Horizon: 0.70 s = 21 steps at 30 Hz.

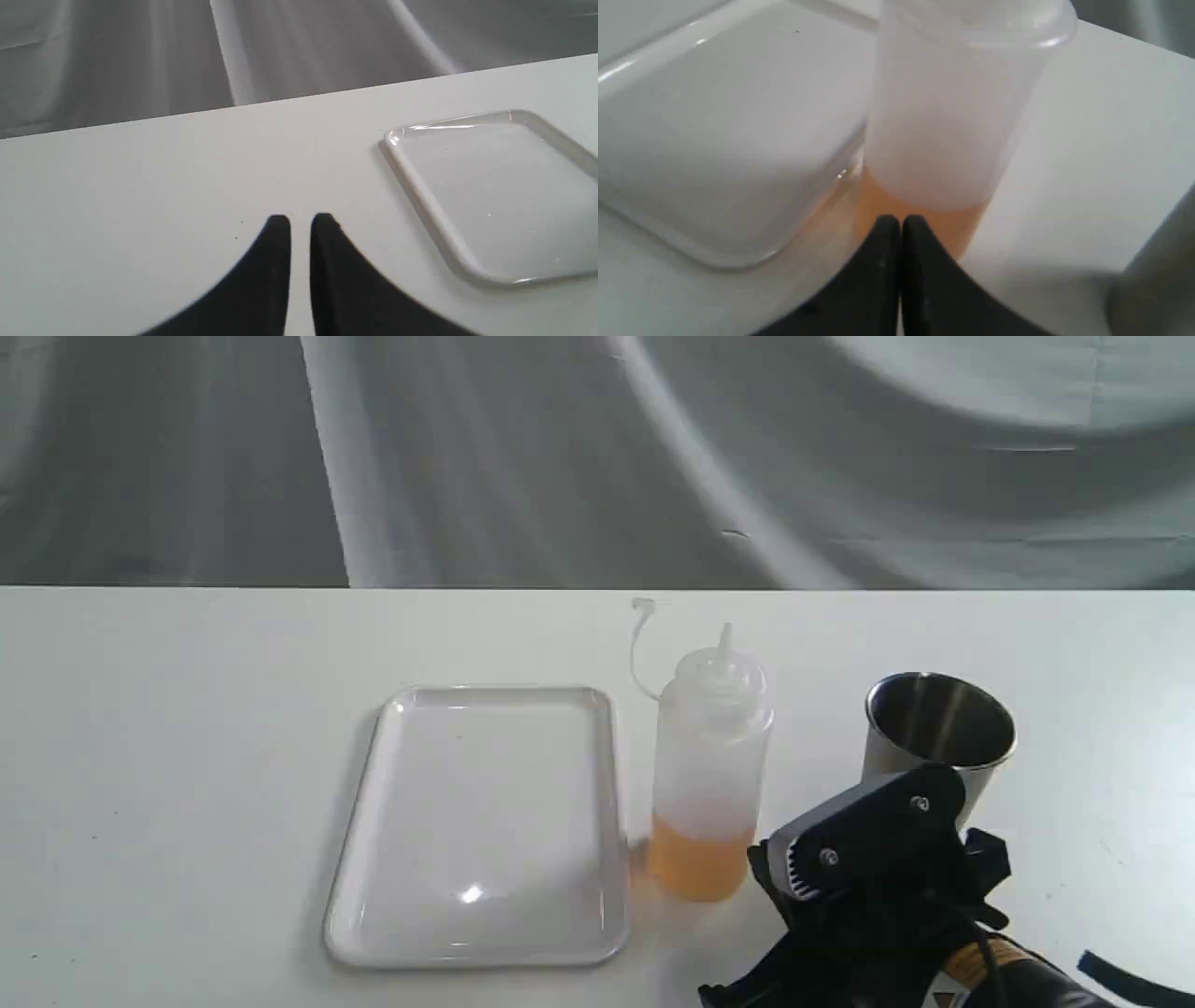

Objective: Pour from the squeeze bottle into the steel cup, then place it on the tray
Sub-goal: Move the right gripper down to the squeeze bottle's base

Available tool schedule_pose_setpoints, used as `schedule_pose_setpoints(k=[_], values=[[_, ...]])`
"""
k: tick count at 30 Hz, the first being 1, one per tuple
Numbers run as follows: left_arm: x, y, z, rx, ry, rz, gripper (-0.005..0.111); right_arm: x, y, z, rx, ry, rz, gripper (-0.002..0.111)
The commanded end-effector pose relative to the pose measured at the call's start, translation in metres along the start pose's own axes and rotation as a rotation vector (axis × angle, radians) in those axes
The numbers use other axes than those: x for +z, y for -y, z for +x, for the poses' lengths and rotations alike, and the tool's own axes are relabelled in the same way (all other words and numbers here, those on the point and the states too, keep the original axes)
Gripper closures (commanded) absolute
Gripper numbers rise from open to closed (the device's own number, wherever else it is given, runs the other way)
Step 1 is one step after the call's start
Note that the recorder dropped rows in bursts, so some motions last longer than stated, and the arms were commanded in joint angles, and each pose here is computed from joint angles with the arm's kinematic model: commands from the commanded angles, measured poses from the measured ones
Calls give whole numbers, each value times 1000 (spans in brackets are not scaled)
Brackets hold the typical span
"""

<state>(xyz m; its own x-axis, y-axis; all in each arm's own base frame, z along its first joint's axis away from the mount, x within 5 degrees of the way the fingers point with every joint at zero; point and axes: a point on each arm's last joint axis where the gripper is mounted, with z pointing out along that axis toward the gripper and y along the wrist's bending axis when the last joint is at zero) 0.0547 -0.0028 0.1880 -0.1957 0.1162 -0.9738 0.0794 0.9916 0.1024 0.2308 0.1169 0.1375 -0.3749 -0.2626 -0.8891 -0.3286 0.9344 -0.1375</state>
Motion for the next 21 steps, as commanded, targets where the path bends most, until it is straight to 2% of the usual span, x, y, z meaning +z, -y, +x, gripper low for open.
schedule_pose_setpoints(k=[1, 14, 17, 19, 21], values=[[0, 0, 1, 2, 7, 2, 98, 3, 2, 5, 2, 4, 33, 108], [0, 0, 1, 2, 7, 2, 98, 3, 4, 6, 34, -6, 55, 106], [0, 0, 1, 2, 7, 2, 98, 3, 3, 6, 45, -5, 54, 94], [0, 0, 1, 2, 7, 2, 98, 2, 2, 6, 48, -6, 53, 81], [0, 0, 1, 2, 7, 2, 98, 2, -2, 6, 44, -5, 42, 64]])
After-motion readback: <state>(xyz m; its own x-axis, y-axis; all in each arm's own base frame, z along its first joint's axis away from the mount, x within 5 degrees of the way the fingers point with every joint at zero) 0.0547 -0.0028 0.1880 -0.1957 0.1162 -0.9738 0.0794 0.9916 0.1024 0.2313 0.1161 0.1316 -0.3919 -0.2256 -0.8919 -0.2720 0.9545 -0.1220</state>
